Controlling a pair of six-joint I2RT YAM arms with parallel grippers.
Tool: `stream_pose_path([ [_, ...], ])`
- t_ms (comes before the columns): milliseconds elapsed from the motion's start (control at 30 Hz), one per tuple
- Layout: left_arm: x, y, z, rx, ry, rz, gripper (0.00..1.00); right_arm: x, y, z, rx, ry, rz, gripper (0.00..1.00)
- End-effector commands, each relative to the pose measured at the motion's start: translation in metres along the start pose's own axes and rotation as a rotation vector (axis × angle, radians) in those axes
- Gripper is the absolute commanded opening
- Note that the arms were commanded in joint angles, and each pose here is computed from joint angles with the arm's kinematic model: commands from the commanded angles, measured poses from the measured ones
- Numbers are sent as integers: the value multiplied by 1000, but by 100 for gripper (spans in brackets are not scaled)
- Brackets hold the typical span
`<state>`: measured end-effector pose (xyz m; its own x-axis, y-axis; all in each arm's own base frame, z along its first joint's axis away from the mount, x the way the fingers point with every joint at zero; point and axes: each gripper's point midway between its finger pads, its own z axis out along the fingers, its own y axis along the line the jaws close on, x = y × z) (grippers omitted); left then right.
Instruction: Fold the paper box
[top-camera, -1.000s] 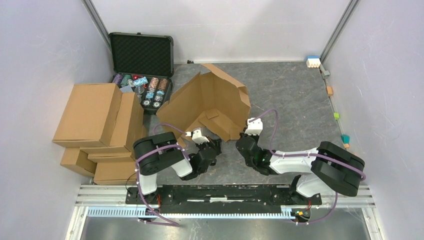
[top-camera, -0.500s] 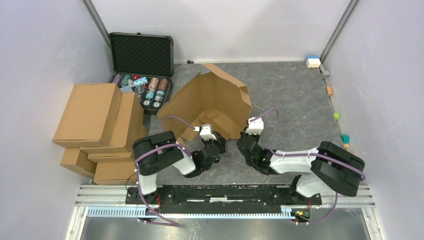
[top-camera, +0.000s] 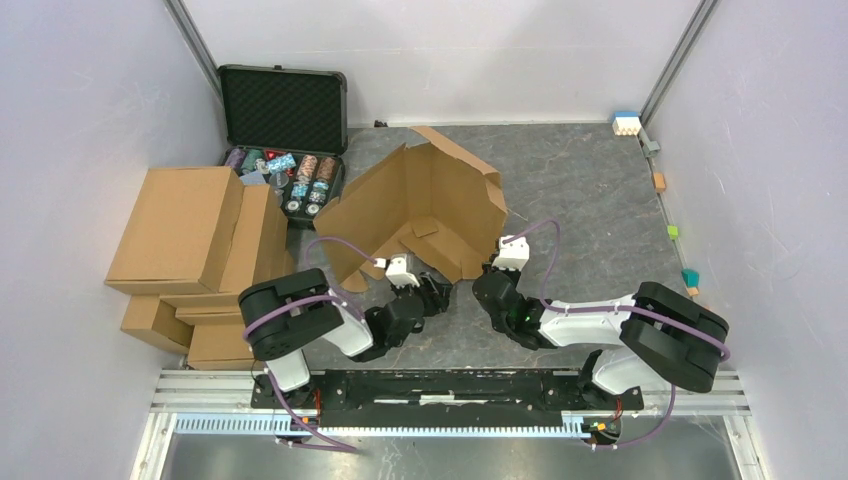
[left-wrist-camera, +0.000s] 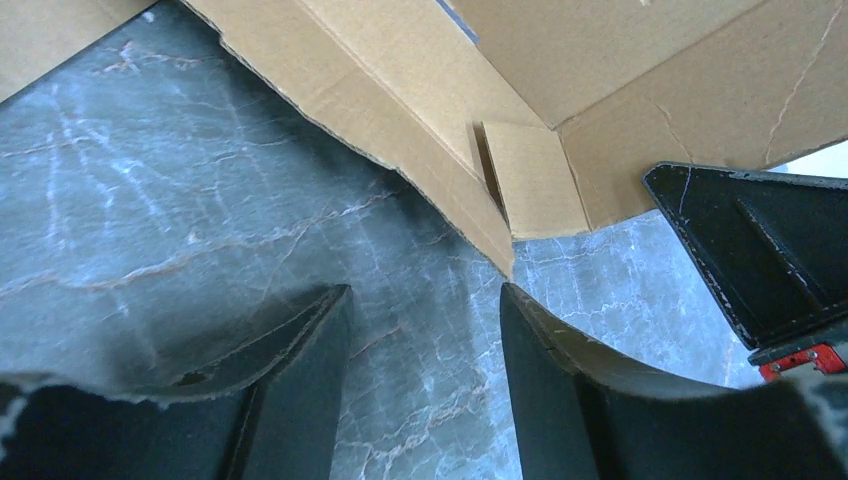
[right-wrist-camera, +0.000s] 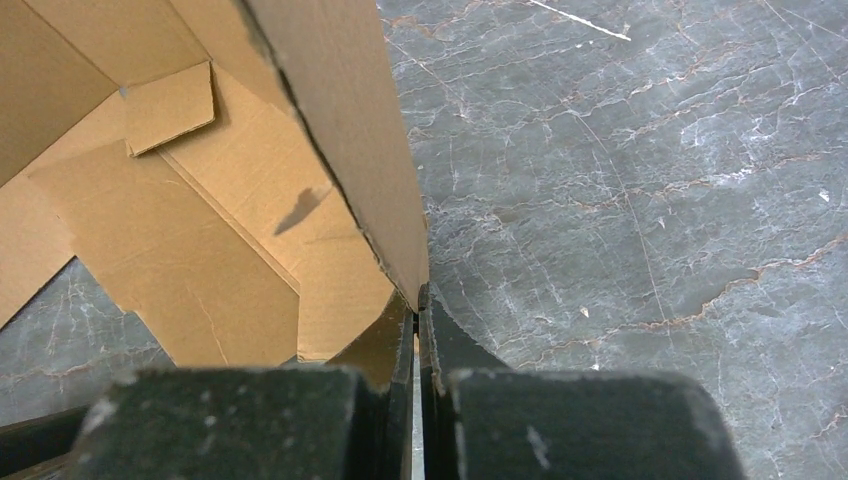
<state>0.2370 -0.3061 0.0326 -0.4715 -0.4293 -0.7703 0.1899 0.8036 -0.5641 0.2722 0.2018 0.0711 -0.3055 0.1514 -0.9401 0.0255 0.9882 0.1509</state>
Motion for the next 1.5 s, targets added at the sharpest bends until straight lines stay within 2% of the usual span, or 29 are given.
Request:
stream_pose_path([
  [0, -9, 7, -10, -9, -15, -72, 63, -13, 6, 3, 15, -36, 58, 0],
  [167, -9, 5, -12, -6, -14, -142, 65, -14, 6, 3, 14, -38, 54, 0],
  [367, -16, 7, -2, -16, -42, -282, 72, -13, 6, 3, 12, -37, 53, 0],
  [667, -15, 9, 18, -1, -8, -368, 65, -17, 5, 3, 0, -57, 24, 0],
  [933, -12, 9, 30, -46, 44, -368, 40, -15, 3, 2, -17, -66, 1, 0],
  [1000, -14, 8, 31, -54, 43, -368, 26, -14, 2, 1, -22, -67, -5, 0],
  [1067, -16, 6, 33, -61, 46, -359, 4, -14, 1, 1, -22, -68, -9, 0],
  [1167, -12, 10, 33, -89, 57, -359, 2, -15, 1, 1, -22, -70, -7, 0],
  [1233, -12, 14, 31, -97, 52, -379, 2, -16, 2, 0, -26, -70, -6, 6],
  [1333, -11, 15, 29, -86, 49, -394, 2, -24, 9, -2, -75, -86, -17, 21],
  [1467, -4, 16, 29, -88, 73, -402, 2, -34, 23, -7, -206, -112, 3, 26],
])
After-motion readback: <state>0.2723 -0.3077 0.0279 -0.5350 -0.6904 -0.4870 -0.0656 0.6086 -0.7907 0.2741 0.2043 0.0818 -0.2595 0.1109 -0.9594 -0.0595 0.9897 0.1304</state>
